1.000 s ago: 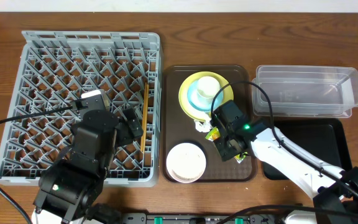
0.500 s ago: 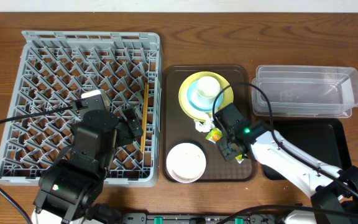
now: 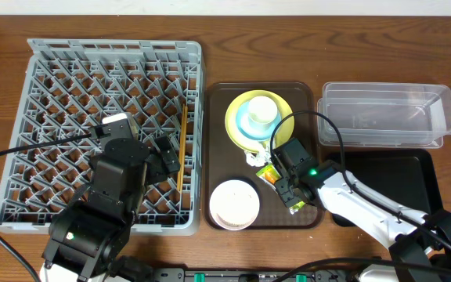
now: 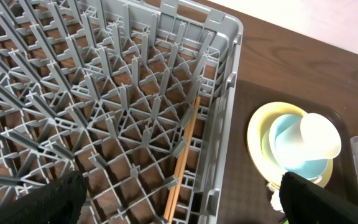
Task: Sort waste into correct bins and load items into the dishwasher
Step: 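Close the right gripper on the yellow snack wrapper, then lift the wrapper and drop it into the clear plastic bin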
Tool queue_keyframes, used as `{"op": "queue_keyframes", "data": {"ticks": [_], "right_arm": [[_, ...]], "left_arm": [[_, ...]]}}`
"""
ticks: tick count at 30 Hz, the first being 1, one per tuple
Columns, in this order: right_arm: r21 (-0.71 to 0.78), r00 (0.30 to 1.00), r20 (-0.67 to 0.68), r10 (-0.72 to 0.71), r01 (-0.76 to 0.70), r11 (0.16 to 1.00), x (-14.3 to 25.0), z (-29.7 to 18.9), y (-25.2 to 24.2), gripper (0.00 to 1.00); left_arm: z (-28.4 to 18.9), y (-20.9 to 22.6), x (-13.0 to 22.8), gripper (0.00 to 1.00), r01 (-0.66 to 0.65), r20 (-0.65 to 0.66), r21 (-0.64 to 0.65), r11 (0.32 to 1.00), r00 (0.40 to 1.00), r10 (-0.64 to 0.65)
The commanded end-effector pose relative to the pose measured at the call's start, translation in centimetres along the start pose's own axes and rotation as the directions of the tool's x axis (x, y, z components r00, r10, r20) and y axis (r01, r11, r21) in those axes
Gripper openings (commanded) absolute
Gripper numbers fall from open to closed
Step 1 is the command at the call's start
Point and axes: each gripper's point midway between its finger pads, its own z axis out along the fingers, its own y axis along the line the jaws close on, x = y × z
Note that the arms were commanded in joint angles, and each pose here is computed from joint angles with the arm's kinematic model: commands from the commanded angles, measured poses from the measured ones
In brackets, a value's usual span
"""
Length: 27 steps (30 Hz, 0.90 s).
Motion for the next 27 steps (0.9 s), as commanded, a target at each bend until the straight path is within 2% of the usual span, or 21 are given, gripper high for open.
{"op": "queue_keyframes", "data": {"ticks": [1,7,16,22,25,27], "right_arm": [[0.005,0.999,0.051,0.008,-0.008,1.000,-2.2,-1.8,-0.3,0.47],[-0.047,0.994,0.109,0.013,-0.008,0.999,-3.7,-3.9,0.5,0.48],[-0.101,1.000,0.012,0.006,-0.005,0.995,-1.0,-3.2,1.4,0.55],[-0.107,1.000,-0.021,-0.023,0.020,0.994,1.0,-0.5,2.1,0.48],[-0.107,0.999,-0.040,-0.032,0.028,0.994,2.0,0.6,2.3,0.41],[-0.106,0.998,-0.046,-0.034,0.029,0.994,2.2,0.8,2.3,0.32]], "left_arm": [[-0.1,0.2,-0.3,1.00,0.006,0.011,-0.011,1.000,1.000,-0.006],[-0.1,0.2,-0.3,1.00,0.006,0.011,-0.011,1.000,1.000,-0.006],[-0.1,0.2,-0.3,1.00,0.006,0.011,-0.011,1.000,1.000,-0.006],[-0.1,0.2,-0.3,1.00,0.006,0.011,-0.011,1.000,1.000,-0.006],[-0.1,0.2,-0.3,1.00,0.006,0.011,-0.011,1.000,1.000,-0.006],[-0.1,0.2,-0.3,1.00,0.006,0.011,-0.011,1.000,1.000,-0.006]]}}
